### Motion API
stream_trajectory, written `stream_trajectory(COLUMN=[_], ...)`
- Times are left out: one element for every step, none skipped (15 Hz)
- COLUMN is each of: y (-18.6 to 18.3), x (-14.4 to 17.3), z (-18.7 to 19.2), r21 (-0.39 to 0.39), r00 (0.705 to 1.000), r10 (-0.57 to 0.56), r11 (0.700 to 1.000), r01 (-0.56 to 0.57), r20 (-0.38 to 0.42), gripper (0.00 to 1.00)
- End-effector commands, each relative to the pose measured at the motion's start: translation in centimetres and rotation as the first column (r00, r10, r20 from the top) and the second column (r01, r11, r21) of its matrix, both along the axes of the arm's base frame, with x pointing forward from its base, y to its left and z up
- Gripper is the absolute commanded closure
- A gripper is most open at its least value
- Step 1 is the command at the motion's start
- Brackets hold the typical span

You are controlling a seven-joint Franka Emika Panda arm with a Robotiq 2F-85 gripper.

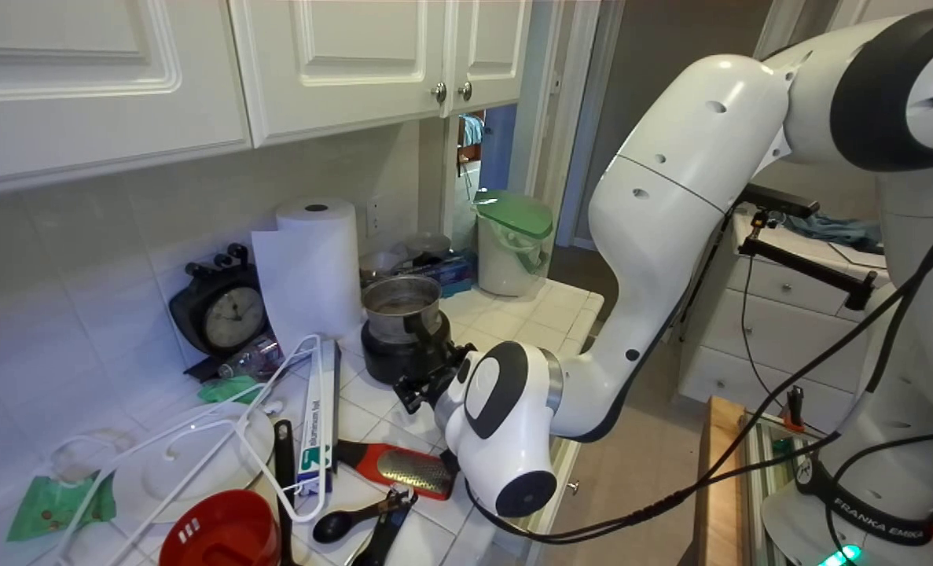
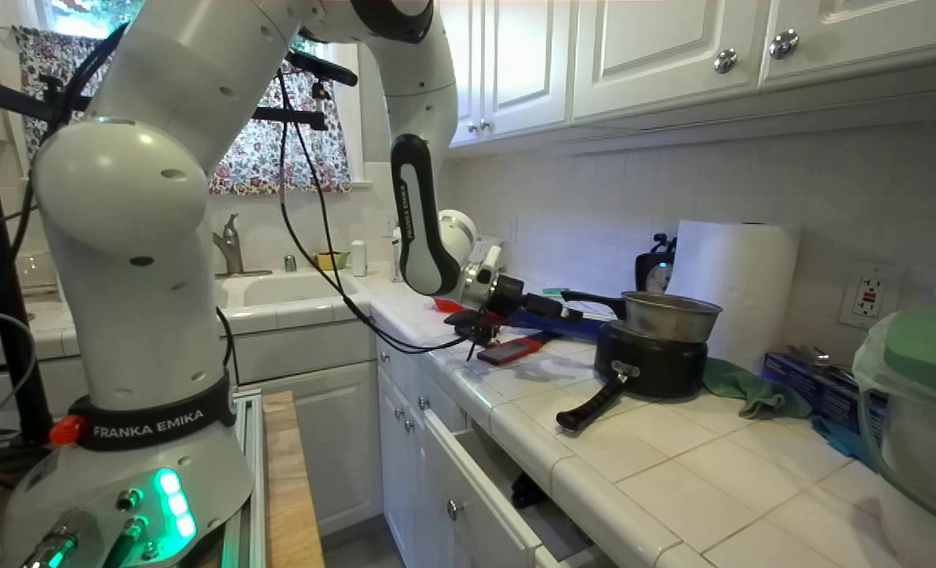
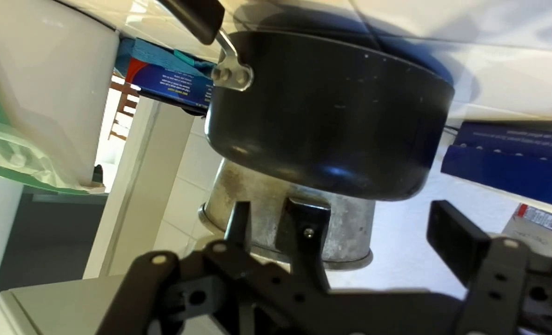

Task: Place the silver pot right side up on the black upside down pot

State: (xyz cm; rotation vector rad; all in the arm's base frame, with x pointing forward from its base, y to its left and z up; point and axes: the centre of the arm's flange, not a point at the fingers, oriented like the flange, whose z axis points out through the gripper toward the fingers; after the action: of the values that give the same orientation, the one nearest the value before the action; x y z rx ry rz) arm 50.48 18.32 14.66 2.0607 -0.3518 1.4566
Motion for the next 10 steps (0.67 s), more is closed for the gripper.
stream_trajectory(y=[-0.1,-0.1,-0.2,-0.3,-0.3,-0.3,-0.4,-0.4,-0.5,-0.6], x=[-0.4,-0.4,-0.4,-0.4,-0.4,-0.3,-0.2,-0.1,0.0,0.1], z=[1.5,1.8,2.0,2.4,2.8,3.3,3.7,4.2,4.6,5.3], r21=[0.000,-0.004,-0.011,-0.016,-0.018,-0.017,-0.012,-0.011,-0.008,-0.002], r00=[0.996,0.995,0.992,0.989,0.986,0.982,0.978,0.973,0.968,0.963], r10=[-0.034,-0.043,-0.055,-0.067,-0.077,-0.084,-0.088,-0.093,-0.098,-0.097], r11=[0.999,0.999,0.998,0.998,0.997,0.996,0.996,0.996,0.995,0.995], r01=[0.034,0.043,0.054,0.065,0.075,0.082,0.087,0.093,0.099,0.100], r20=[-0.077,-0.094,-0.113,-0.131,-0.149,-0.170,-0.187,-0.209,-0.232,-0.250], gripper=[0.00,0.00,0.00,0.00,0.00,0.00,0.00,0.00,0.00,0.00])
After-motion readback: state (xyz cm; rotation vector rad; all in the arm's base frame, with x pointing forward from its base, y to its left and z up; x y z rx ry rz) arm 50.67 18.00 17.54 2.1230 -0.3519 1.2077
